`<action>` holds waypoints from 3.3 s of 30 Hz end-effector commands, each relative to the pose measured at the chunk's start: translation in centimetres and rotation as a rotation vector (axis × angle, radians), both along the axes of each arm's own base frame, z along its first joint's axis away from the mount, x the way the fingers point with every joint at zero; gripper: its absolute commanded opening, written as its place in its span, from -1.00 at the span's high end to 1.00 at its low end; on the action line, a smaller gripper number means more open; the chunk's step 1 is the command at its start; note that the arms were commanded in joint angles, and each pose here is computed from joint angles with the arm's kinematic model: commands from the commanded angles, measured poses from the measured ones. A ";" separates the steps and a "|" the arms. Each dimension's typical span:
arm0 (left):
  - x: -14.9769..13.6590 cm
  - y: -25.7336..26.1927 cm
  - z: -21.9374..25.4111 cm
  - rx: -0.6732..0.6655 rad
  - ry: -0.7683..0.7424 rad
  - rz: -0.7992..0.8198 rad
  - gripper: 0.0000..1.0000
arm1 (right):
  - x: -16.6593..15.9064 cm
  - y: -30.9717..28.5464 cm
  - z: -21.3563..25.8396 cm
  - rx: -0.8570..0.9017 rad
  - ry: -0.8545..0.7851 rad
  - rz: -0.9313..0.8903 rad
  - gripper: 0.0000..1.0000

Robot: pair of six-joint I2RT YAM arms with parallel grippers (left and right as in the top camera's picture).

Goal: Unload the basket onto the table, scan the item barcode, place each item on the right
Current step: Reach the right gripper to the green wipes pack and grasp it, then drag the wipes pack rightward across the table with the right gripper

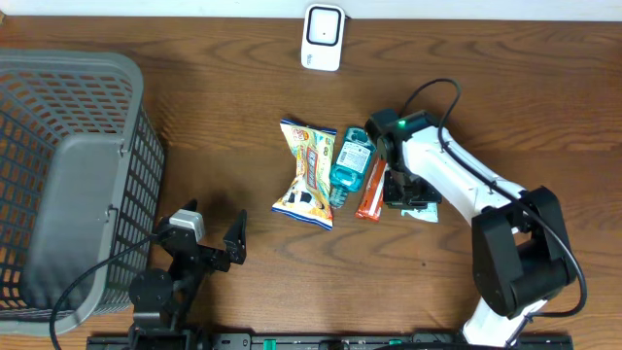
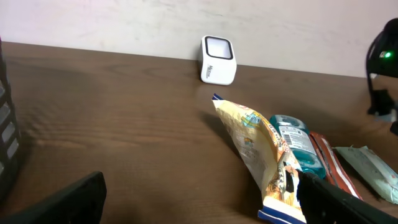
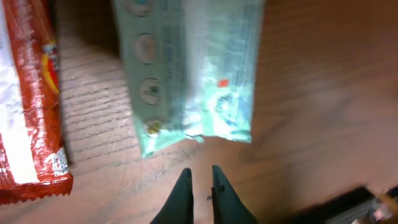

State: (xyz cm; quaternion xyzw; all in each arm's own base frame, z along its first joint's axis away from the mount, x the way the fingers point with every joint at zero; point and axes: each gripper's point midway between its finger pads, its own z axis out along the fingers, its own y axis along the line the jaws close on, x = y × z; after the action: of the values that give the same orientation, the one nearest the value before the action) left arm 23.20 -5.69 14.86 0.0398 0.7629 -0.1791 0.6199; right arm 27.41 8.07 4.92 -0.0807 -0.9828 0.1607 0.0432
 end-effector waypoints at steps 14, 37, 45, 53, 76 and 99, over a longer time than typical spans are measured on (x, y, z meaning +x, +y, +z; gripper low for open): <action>-0.1 0.0 -1.4 -0.005 0.043 0.002 -0.96 | 6.5 -5.3 -2.5 0.009 -0.294 -0.228 0.68; -0.1 0.0 -1.4 -0.005 0.043 0.002 -0.96 | 11.1 4.7 -0.8 0.553 -0.247 0.444 0.17; -0.1 0.0 -1.4 -0.005 0.043 0.002 -0.96 | 8.2 2.1 5.5 0.430 -0.185 -0.228 -0.43; -0.1 0.0 -1.4 -0.005 0.043 0.002 -0.96 | 3.2 0.2 0.3 0.256 -0.107 -0.770 -0.44; -0.1 0.0 -1.4 -0.005 0.043 0.002 -0.95 | 4.3 -1.4 3.1 0.355 -0.430 -0.778 -0.48; -0.1 0.0 -1.4 -0.005 0.043 0.002 -0.96 | 1.5 -2.4 -8.1 0.423 -0.555 -0.947 -0.23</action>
State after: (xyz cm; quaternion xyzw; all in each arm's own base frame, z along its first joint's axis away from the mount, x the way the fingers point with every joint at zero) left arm 23.20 -5.69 14.85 0.0399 0.7629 -0.1790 0.6200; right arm 32.17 6.97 0.78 -0.5217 -0.8195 -0.1589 -0.1763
